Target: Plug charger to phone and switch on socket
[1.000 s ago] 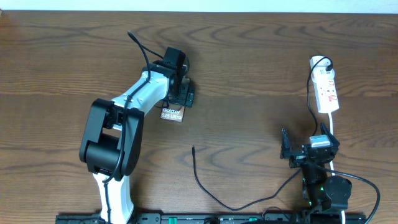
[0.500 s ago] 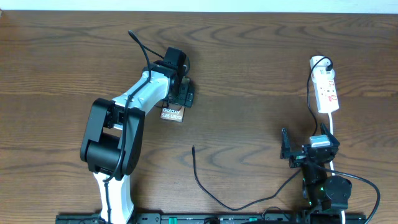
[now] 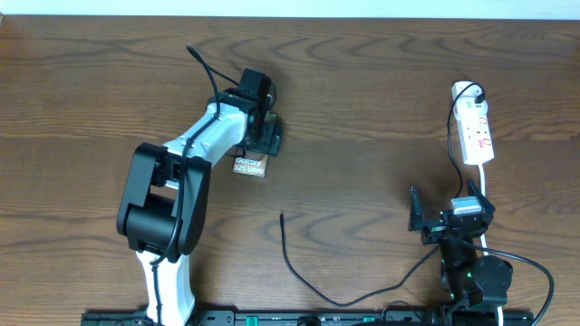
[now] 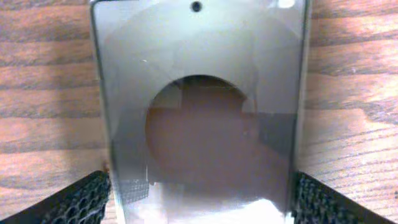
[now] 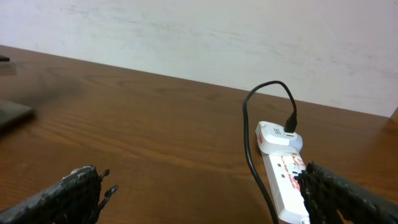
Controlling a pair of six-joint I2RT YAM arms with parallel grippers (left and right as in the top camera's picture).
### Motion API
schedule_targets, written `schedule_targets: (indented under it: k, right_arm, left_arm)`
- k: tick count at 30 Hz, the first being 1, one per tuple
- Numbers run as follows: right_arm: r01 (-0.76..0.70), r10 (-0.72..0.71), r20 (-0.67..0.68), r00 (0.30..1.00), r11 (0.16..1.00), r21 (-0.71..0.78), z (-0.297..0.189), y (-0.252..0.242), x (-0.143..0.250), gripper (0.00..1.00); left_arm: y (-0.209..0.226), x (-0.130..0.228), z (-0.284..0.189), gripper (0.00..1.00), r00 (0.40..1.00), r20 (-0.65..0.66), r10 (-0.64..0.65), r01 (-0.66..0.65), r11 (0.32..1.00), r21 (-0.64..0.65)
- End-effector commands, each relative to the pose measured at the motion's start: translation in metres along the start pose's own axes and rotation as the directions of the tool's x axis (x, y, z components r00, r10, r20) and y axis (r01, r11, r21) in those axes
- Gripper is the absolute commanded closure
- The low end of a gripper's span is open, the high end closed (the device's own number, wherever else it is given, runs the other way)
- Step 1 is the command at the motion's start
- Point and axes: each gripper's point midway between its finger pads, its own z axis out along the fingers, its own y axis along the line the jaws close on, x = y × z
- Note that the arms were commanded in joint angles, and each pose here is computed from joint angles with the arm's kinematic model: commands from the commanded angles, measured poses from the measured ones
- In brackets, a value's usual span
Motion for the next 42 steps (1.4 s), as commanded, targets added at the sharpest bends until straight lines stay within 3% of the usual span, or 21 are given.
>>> schedule_targets:
  k: [1,14,17,42]
  right_arm:
    - [-0.010,0.010,0.001,1.000,1.000,-0.004,0.000,0.001,0.000,0.01]
    - [-0.010,0.010,0.001,1.000,1.000,-0.005,0.000,0.001,0.000,0.01]
    - [-0.010,0.010,0.001,1.000,1.000,-0.005,0.000,0.001,0.000,0.01]
    - [-0.010,0.010,0.001,1.000,1.000,-0.005,0.000,0.001,0.000,0.01]
  left_arm:
    - [0.005,0.034,0.029,0.13,0.993,-0.121,0.005,-0.006,1.000,-0.012]
    - [0.005,0.034,0.029,0.12,0.993,-0.122,0.005,-0.006,1.000,-0.012]
    - [0.005,0.034,0.030,0.00,0.992,-0.123,0.009,-0.011,1.000,-0.011]
    - [-0.005,0.040,0.031,0.02,0.989,-0.148,0.023,-0.017,0.999,0.048]
